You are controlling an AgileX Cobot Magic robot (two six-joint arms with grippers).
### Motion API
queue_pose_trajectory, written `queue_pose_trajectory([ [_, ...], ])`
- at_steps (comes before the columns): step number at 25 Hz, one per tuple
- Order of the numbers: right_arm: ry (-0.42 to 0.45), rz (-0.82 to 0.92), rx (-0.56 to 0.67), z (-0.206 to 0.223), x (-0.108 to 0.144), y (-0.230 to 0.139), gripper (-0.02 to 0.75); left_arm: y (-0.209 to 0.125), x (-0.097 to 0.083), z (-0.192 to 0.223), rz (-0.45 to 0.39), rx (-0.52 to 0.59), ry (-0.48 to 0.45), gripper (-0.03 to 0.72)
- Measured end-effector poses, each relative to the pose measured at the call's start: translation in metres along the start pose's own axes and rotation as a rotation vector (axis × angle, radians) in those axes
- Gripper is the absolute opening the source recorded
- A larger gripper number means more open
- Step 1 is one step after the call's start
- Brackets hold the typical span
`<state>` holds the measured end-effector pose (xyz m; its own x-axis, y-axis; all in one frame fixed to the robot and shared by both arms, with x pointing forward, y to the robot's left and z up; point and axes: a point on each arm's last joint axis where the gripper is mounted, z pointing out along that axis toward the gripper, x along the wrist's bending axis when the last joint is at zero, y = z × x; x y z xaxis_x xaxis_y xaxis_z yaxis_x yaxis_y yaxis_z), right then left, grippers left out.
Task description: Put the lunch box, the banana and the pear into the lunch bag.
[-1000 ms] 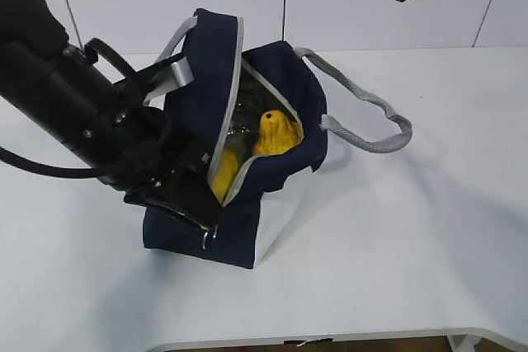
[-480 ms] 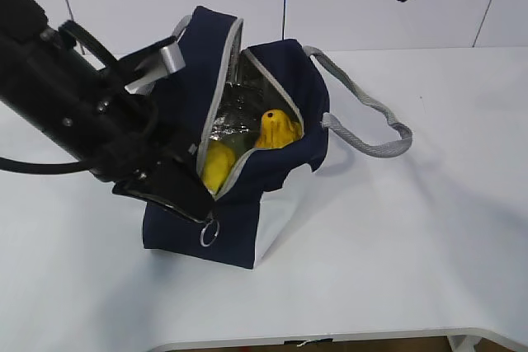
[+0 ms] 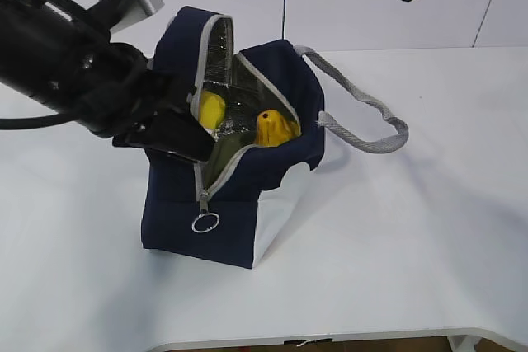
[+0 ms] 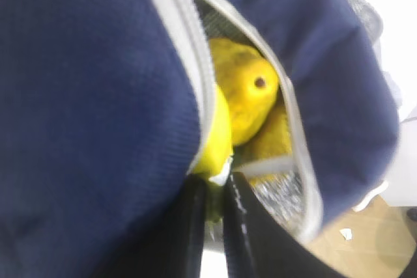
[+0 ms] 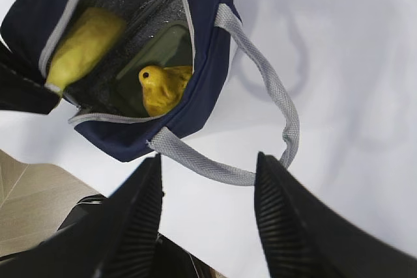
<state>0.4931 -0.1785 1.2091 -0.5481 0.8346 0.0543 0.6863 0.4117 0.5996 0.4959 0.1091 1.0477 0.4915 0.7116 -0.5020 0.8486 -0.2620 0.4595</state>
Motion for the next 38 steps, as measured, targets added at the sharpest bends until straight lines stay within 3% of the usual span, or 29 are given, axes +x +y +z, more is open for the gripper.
queue_pose_trajectory([
  [7, -0.001, 0.0, 0.0, 0.0, 0.0, 0.0, 0.39, 0.012, 0.005, 0.002, 0.048, -0.129, 0.044, 0.02],
  [18, -0.001, 0.0, 0.0, 0.0, 0.0, 0.0, 0.39, 0.014, 0.022, 0.039, 0.056, -0.105, 0.019, 0.027],
  [20, -0.001, 0.0, 0.0, 0.0, 0.0, 0.0, 0.39, 0.014, 0.022, 0.039, 0.056, -0.105, 0.019, 0.062],
  [25, -0.001, 0.0, 0.0, 0.0, 0.0, 0.0, 0.39, 0.012, 0.02, 0.039, 0.056, -0.079, -0.001, 0.293],
  [27, -0.001, 0.0, 0.0, 0.0, 0.0, 0.0, 0.39, 0.01, 0.018, 0.037, 0.06, -0.064, -0.016, 0.34],
  [31, -0.001, 0.0, 0.0, 0.0, 0.0, 0.0, 0.39, 0.01, 0.005, 0.019, 0.091, -0.08, -0.047, 0.362],
  [38, -0.001, 0.0, 0.0, 0.0, 0.0, 0.0, 0.39, 0.0, -0.02, -0.026, 0.152, -0.068, -0.131, 0.335],
])
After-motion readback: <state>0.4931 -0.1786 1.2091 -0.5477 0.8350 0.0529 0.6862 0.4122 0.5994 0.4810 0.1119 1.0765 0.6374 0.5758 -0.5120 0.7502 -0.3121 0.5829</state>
